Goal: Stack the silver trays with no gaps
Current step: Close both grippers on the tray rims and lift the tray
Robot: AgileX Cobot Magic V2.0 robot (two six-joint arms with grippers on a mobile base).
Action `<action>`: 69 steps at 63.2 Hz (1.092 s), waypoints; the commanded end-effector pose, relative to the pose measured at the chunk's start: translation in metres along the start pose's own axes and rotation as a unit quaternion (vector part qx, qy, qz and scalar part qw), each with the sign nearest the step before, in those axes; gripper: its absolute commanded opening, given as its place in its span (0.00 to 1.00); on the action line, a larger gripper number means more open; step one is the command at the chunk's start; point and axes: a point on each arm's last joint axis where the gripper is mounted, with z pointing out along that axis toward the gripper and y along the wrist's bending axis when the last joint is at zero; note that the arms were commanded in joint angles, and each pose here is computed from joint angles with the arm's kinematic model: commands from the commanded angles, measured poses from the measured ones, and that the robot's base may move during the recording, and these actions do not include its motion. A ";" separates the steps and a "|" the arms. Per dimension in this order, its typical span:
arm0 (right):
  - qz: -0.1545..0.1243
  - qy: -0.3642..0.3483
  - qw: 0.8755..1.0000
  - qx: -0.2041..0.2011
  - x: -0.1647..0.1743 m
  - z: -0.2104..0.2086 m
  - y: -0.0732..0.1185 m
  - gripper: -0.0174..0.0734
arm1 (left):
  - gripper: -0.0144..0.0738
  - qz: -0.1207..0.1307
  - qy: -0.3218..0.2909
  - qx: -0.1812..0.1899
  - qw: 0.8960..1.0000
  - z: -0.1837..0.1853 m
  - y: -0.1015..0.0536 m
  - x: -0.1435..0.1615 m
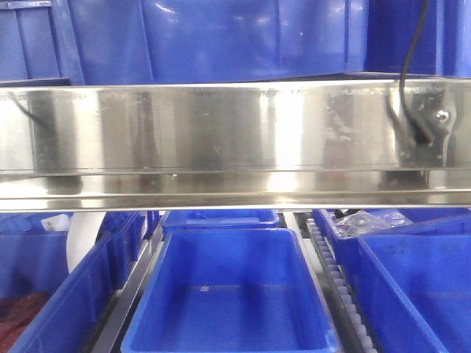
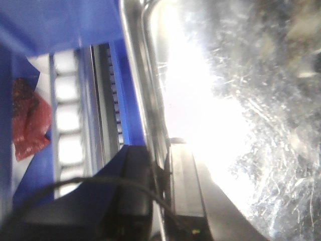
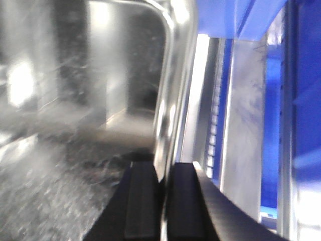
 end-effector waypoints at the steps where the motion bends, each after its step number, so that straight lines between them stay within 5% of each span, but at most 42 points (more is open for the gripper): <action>1: -0.007 0.002 1.000 -0.022 0.016 -0.046 0.002 0.25 | 0.12 0.018 0.013 0.023 0.999 -0.034 -0.005 0.019; 23: -0.013 0.039 0.999 -0.028 0.064 -0.053 0.003 0.25 | 0.12 0.039 0.063 0.032 0.997 -0.049 -0.013 0.075; 47: -0.014 0.018 0.998 -0.054 0.083 -0.083 0.004 0.25 | 0.12 0.069 0.031 0.055 0.996 -0.079 -0.039 0.089; 69: -0.011 0.002 0.998 -0.060 0.083 -0.092 0.002 0.25 | 0.12 0.018 -0.007 0.018 1.000 -0.084 -0.036 0.081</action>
